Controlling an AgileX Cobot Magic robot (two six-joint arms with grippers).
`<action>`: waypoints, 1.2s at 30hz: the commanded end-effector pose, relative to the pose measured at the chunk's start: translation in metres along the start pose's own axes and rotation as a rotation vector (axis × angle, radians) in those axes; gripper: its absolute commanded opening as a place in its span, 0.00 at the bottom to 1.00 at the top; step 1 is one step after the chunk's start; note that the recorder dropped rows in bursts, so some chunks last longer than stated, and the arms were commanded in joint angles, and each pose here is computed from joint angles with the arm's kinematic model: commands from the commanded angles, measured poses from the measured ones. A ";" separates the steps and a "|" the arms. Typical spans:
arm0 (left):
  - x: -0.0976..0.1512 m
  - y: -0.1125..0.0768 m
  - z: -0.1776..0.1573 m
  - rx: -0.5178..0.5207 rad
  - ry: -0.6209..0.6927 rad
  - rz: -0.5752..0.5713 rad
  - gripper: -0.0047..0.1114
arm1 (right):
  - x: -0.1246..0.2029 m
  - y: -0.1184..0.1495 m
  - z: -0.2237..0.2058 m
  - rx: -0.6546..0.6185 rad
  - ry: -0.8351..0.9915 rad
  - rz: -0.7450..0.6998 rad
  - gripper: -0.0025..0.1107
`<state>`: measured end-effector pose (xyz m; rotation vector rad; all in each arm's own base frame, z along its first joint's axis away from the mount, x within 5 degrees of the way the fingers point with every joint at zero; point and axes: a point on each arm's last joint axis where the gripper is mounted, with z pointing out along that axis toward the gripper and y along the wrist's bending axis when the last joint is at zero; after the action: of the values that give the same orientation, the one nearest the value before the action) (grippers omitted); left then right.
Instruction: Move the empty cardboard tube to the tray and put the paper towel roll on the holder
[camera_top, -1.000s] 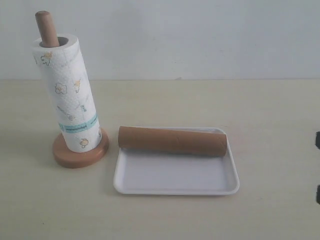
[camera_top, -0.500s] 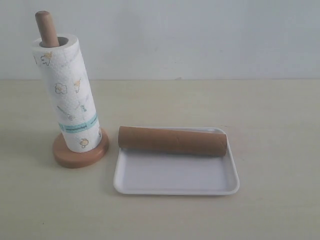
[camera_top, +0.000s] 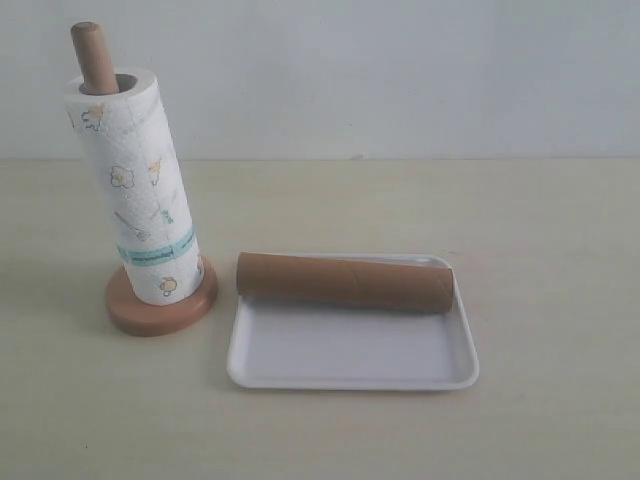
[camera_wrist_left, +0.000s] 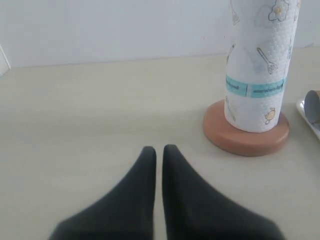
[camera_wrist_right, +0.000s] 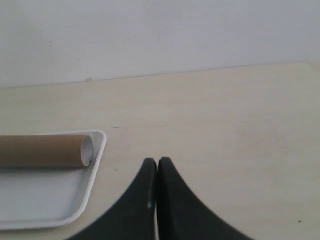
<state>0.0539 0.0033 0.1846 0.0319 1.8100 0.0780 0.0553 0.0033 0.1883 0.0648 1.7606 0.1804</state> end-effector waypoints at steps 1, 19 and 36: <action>0.000 0.000 0.000 0.003 -0.012 -0.012 0.08 | 0.000 0.005 -0.001 -0.051 0.001 0.216 0.02; 0.000 0.000 0.000 0.003 -0.012 -0.012 0.08 | 0.008 0.007 -0.001 -0.088 0.081 -0.188 0.02; 0.000 0.000 0.000 0.003 -0.012 -0.012 0.08 | 0.008 0.003 -0.001 -0.004 0.078 -0.136 0.02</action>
<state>0.0539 0.0033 0.1846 0.0319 1.8100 0.0780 0.0531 0.0080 0.1811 -0.0880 1.8381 0.0901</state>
